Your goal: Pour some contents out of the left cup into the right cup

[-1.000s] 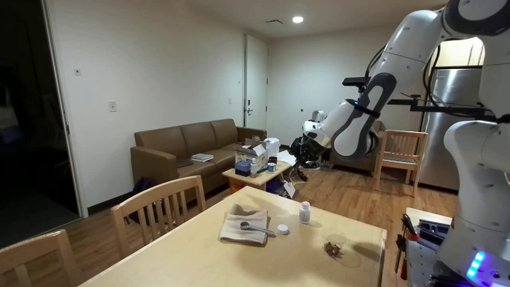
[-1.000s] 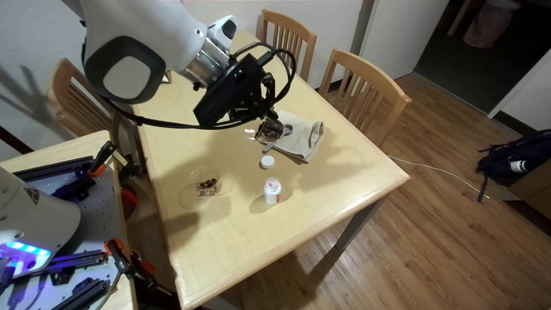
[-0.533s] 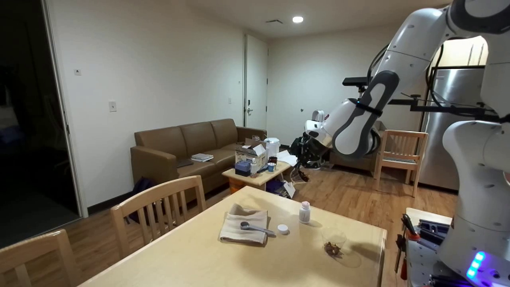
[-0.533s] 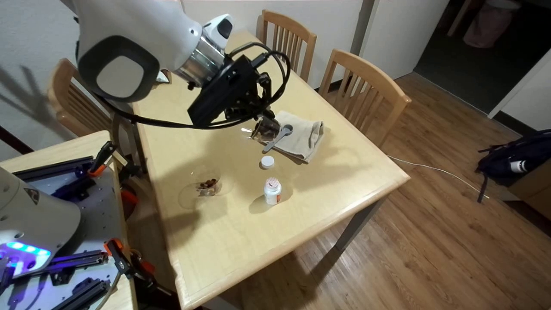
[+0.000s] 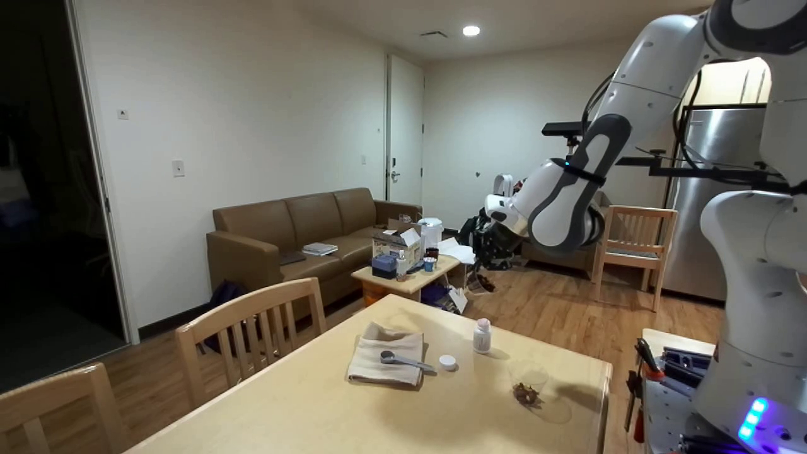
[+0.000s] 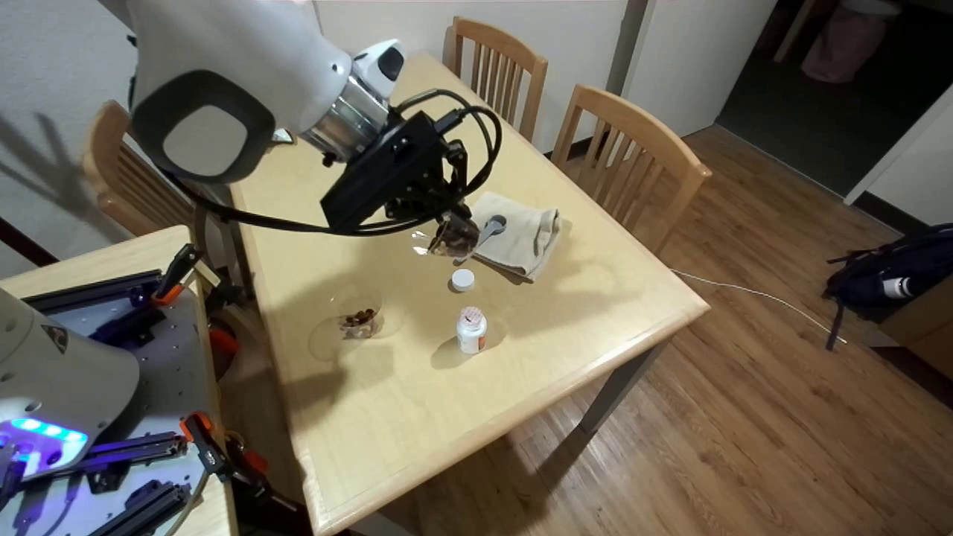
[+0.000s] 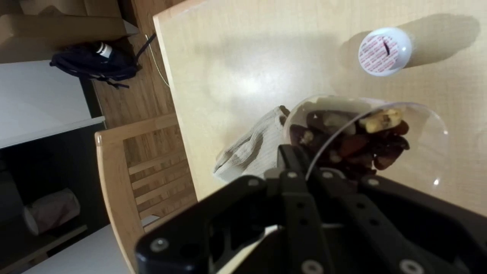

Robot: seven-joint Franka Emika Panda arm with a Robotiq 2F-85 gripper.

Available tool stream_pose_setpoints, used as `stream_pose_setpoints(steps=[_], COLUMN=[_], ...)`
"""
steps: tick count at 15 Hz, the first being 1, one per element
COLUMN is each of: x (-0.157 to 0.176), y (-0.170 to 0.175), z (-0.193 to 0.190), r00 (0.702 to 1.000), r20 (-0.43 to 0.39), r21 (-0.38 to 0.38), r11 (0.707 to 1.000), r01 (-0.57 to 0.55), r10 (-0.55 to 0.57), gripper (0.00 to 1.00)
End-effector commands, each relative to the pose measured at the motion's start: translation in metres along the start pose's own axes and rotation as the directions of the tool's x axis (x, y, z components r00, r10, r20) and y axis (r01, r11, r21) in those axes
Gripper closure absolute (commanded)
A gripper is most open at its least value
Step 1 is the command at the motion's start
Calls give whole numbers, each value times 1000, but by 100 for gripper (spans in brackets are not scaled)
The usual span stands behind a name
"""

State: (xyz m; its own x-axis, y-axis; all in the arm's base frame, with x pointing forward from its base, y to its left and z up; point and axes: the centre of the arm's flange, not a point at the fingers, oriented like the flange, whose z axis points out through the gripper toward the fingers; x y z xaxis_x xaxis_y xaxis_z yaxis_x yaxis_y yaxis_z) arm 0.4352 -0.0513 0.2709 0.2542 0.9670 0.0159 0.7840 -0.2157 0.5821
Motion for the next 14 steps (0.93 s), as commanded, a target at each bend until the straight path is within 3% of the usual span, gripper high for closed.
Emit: stream_pose_setpoints(steps=[1, 9, 11, 14], x=[-7, 8, 14, 14], y=[-15, -37, -18, -18], z=[-7, -15, 1, 1], r00=[999, 993, 997, 997], r20=[1, -32, -24, -24], r21=[29, 11, 32, 34], r11=[999, 993, 997, 997], r01=[32, 114, 68, 68], r10=[-32, -113, -67, -67], gripper=[96, 96, 96, 96])
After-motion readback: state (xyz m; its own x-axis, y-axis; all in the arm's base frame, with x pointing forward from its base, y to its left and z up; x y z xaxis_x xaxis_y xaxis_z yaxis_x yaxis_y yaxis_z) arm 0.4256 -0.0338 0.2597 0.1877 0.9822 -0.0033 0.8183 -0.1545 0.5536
